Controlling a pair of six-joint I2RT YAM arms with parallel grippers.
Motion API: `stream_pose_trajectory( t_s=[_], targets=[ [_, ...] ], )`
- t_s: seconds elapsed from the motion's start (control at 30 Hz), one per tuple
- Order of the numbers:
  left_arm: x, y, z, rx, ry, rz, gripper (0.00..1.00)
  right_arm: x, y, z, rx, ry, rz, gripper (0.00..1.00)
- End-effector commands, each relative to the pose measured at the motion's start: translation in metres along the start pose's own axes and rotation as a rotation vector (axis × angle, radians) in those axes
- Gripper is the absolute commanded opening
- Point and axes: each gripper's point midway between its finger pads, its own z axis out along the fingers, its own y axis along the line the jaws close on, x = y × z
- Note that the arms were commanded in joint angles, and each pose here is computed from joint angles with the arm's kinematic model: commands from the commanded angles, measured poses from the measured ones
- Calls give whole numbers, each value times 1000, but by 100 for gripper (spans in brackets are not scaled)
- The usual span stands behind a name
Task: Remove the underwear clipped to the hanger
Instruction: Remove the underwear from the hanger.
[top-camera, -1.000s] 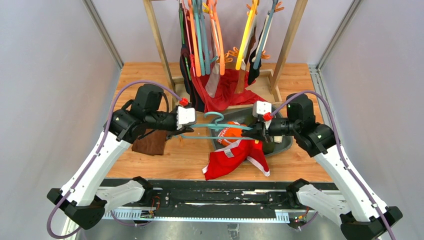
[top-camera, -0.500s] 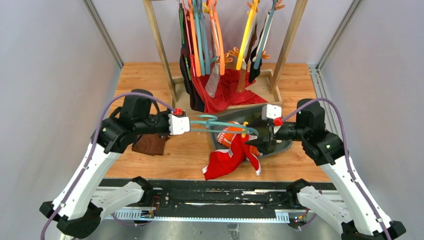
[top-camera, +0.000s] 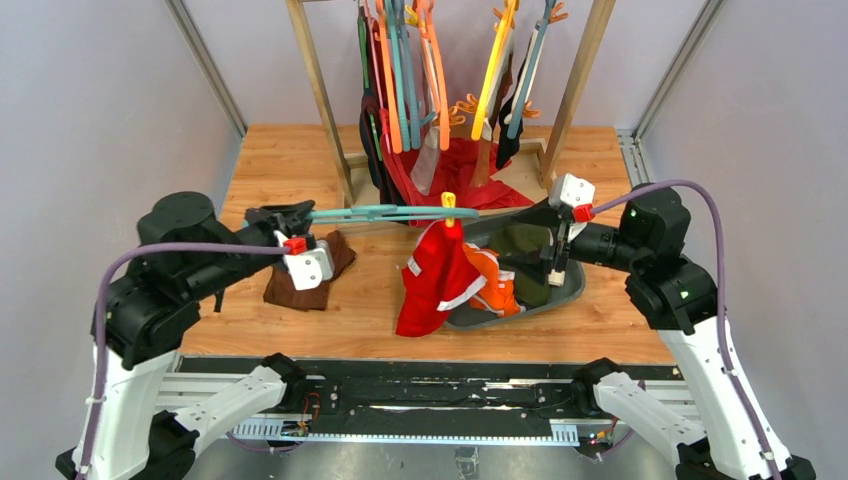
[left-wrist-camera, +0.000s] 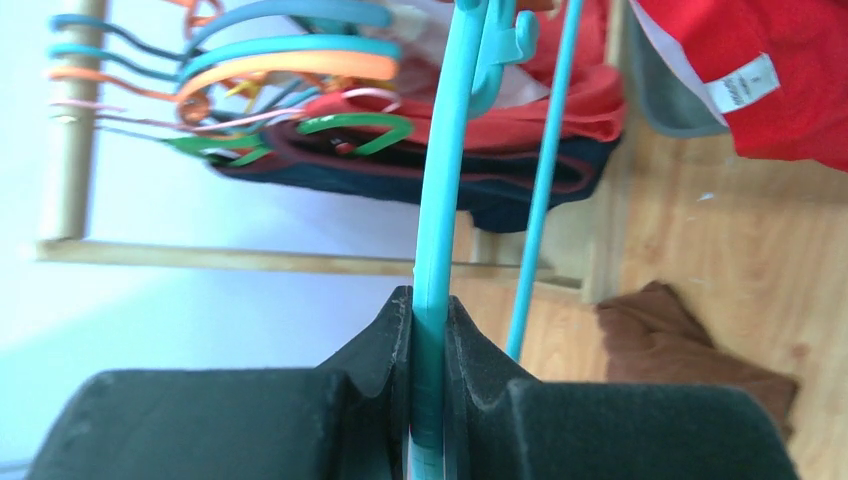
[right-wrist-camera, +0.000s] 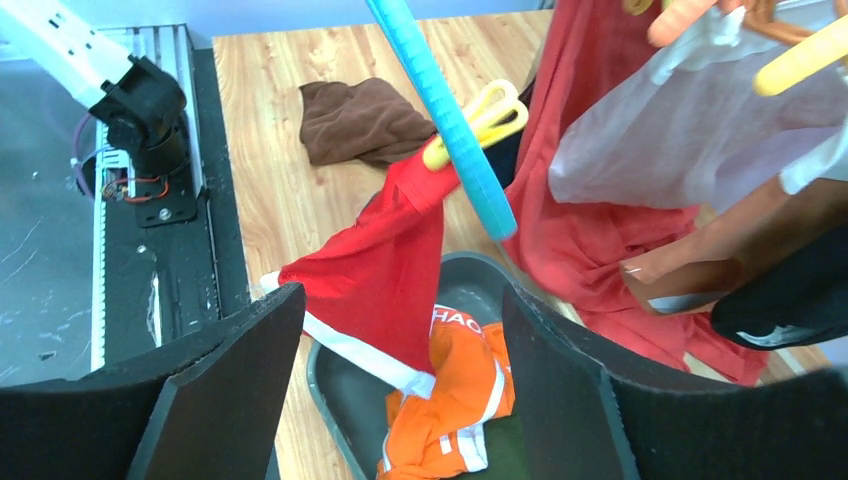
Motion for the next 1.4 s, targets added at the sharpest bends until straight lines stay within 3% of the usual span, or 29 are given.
stream_pose_trajectory(
  t_s=[0.0, 0.17, 0.47, 0.67, 0.8, 1.07, 1.37],
  targets=[
    [4, 39, -30, -128, 104, 102, 0, -17, -19, -6, 104, -16, 17, 73],
    [-10, 40, -44, -126, 53, 109, 0, -9, -26, -1, 119, -12, 57, 73],
    [11, -25, 15, 98, 6, 57, 0, 6, -33, 13, 99, -26, 164, 72],
    [-8, -42, 38, 125, -161, 40, 0, 29, -40, 23, 103, -19, 250, 70],
    [-16, -57, 47, 178, -244, 119, 0, 41, -41, 31, 79, -57, 318, 68],
    [-16, -54, 54, 105, -278, 180, 0, 68, -38, 44, 36, -61, 433, 67],
    [-18, -57, 50, 62, -313, 299, 0, 94, -12, 56, -156, -27, 603, 67]
  ],
)
